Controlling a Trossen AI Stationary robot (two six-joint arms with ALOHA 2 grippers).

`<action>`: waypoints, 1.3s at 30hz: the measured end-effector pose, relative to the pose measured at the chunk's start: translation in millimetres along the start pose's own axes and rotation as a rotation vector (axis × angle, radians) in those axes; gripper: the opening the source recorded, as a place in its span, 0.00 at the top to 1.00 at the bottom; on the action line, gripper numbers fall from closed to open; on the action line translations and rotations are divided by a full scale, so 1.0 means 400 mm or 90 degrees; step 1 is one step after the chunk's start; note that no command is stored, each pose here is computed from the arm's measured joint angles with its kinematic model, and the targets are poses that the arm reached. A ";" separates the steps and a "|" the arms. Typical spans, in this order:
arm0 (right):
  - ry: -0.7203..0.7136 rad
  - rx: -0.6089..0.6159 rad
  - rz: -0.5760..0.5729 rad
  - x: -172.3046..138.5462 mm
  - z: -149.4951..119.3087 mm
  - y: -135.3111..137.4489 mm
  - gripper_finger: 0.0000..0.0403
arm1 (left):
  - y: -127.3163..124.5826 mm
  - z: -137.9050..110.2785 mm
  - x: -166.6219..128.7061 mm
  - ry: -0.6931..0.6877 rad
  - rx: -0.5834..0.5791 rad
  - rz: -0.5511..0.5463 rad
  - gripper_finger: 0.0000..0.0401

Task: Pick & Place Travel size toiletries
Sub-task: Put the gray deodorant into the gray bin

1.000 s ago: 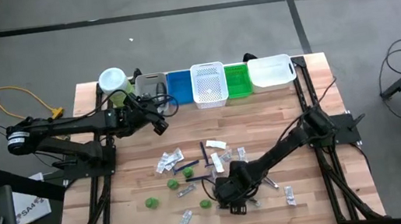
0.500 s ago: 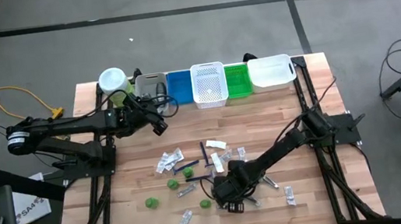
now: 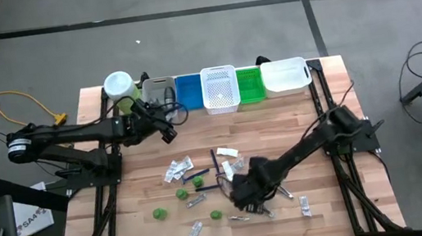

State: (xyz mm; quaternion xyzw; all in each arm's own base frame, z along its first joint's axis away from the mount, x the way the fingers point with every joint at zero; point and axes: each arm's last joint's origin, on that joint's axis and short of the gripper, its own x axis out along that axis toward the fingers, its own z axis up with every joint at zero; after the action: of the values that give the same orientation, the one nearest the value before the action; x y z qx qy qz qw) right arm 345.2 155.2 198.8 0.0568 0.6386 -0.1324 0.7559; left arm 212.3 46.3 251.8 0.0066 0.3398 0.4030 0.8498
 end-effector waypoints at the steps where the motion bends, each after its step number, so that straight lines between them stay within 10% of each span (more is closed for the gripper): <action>1: -0.014 -0.005 -0.026 -0.015 0.000 -0.014 0.51 | -0.003 -0.003 0.005 -0.011 0.003 -0.002 0.26; 11: -0.135 -0.012 -0.138 -0.030 -0.027 -0.164 0.51 | -0.011 -0.006 0.015 -0.058 0.040 -0.014 0.26; 39: -0.872 -0.063 0.075 -0.034 0.008 -0.479 0.51 | -0.091 0.112 0.021 -0.367 0.049 -0.344 0.26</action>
State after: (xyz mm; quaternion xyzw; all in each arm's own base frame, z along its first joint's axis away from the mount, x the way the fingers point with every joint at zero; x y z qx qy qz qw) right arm 294.1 -27.5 228.7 -0.0398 0.0180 -0.0678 0.9967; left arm 266.7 39.4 271.0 0.0618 0.0913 0.1332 0.9849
